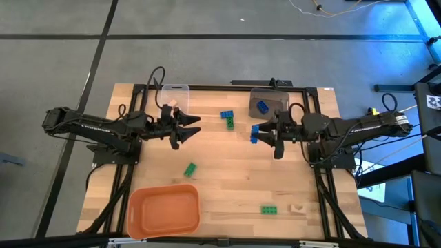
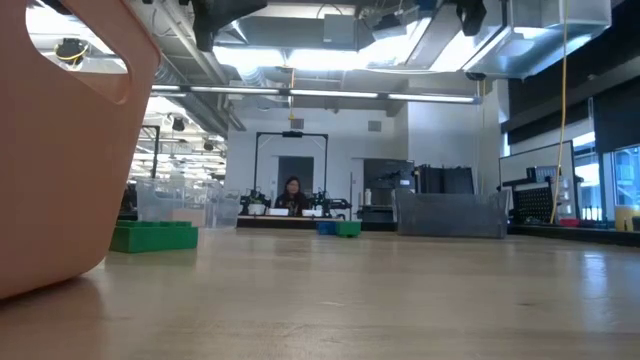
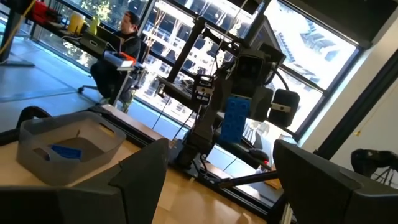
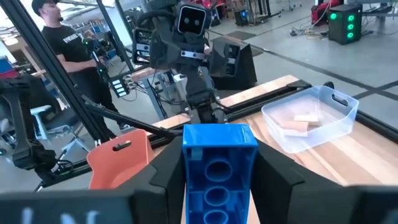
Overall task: Sort & place blocks by color
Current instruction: Put the bottom blue game piece into the black bin
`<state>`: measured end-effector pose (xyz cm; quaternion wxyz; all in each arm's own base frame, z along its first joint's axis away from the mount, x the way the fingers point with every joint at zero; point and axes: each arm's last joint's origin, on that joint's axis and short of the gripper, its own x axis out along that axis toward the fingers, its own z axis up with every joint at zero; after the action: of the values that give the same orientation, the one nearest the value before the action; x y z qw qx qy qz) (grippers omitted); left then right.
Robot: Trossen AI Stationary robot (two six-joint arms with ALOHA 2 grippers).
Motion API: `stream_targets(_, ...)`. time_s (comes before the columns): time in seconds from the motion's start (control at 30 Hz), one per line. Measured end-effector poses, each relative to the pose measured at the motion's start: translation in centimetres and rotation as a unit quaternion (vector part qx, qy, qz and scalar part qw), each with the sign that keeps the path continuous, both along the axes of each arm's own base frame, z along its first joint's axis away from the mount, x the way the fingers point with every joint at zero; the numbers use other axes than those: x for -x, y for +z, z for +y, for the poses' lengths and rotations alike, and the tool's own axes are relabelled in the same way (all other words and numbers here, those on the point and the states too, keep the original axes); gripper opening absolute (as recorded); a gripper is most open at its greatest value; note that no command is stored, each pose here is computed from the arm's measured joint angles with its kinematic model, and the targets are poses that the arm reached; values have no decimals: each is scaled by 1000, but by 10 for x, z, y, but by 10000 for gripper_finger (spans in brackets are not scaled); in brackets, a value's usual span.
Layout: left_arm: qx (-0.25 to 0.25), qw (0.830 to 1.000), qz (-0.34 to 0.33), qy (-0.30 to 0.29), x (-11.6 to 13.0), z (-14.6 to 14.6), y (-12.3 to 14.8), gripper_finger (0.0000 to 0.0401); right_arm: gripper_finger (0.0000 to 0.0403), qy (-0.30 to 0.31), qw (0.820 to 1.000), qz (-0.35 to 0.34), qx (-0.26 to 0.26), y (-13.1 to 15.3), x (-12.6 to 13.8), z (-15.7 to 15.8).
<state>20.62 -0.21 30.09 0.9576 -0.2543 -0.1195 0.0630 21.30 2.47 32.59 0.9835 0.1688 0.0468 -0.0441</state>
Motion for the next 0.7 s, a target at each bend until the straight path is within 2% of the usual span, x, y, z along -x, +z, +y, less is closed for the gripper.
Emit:
stream_targets(0.53, -3, 1000, 0, 0, 0, 0, 0, 282, 133, -2, 1000, 3, -12, -1, -2, 0)
stream_targets(0.7, -3, 1000, 0, 0, 0, 0, 0, 282, 133, -50, 998, 22, -26, -8, -7, -11)
